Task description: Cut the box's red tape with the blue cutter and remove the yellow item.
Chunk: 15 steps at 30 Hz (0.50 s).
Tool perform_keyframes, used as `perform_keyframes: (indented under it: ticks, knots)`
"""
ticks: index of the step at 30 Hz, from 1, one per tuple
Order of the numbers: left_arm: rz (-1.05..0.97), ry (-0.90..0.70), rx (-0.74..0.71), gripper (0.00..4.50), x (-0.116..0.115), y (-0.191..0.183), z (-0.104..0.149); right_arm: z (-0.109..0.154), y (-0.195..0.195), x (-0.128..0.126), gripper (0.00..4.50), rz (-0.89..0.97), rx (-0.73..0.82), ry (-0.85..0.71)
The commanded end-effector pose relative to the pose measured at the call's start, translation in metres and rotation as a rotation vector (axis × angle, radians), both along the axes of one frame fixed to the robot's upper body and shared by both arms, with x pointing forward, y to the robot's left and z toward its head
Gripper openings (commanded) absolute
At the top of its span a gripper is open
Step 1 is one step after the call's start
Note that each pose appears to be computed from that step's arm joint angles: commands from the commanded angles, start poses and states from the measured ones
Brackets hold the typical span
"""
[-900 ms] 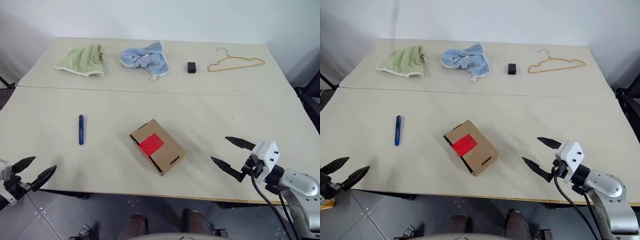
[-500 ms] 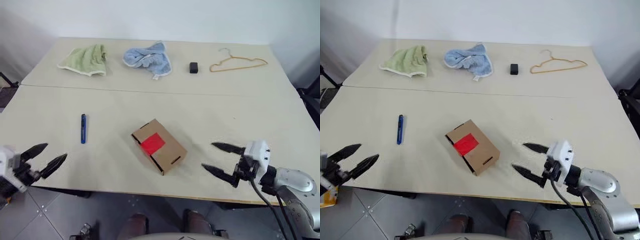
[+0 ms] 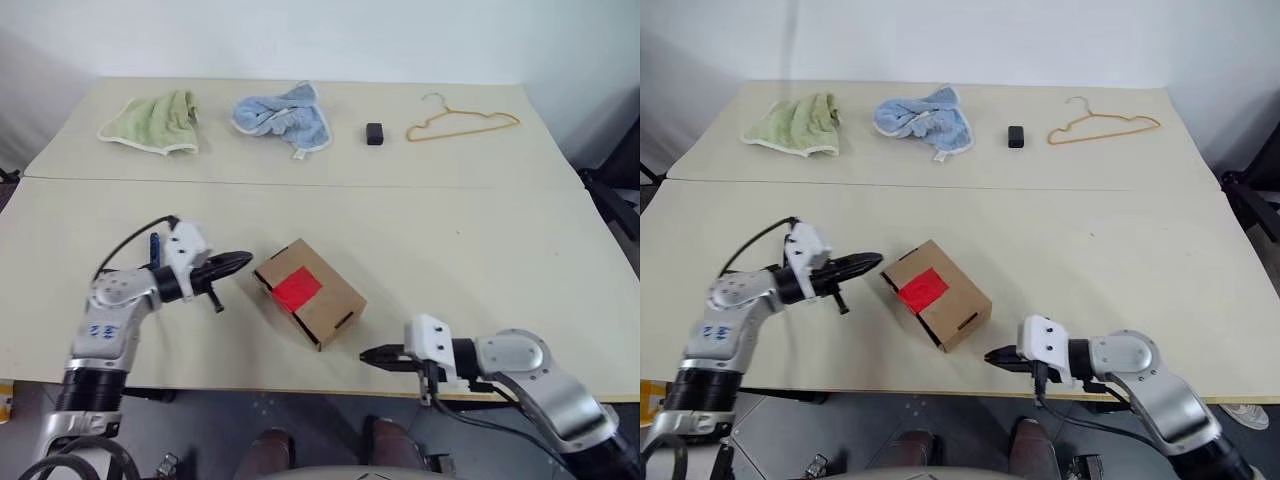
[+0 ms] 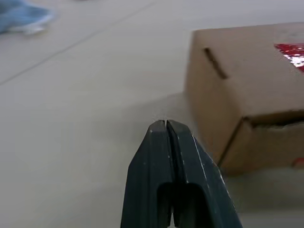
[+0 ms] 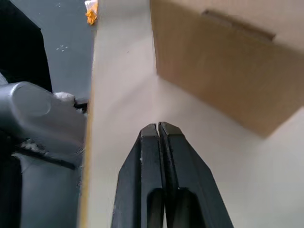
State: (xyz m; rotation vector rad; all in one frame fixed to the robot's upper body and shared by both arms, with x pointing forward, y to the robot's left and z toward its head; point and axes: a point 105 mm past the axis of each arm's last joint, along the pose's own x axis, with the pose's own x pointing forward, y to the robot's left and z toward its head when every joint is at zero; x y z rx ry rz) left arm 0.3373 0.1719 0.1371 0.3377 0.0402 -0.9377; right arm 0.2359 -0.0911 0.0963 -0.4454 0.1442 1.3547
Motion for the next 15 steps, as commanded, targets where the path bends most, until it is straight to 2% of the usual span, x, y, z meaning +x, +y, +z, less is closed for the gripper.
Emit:
perform_keyframes:
  ticks: [1, 7, 15]
  knots:
    - [-0.086, 0.001, 0.044, 0.03, -0.005, -0.012, -0.004, 0.007, 0.008, 0.017, 0.00, -0.065, 0.018, -0.030]
    - [-0.210, 0.093, -0.024, 0.03, -0.028, -0.024, -0.005, 0.027, 0.009, 0.046, 0.00, -0.209, 0.122, -0.037]
    - [-0.328, 0.257, -0.013, 0.03, -0.070, -0.032, -0.023, 0.032, -0.022, 0.096, 0.00, -0.414, 0.057, -0.156]
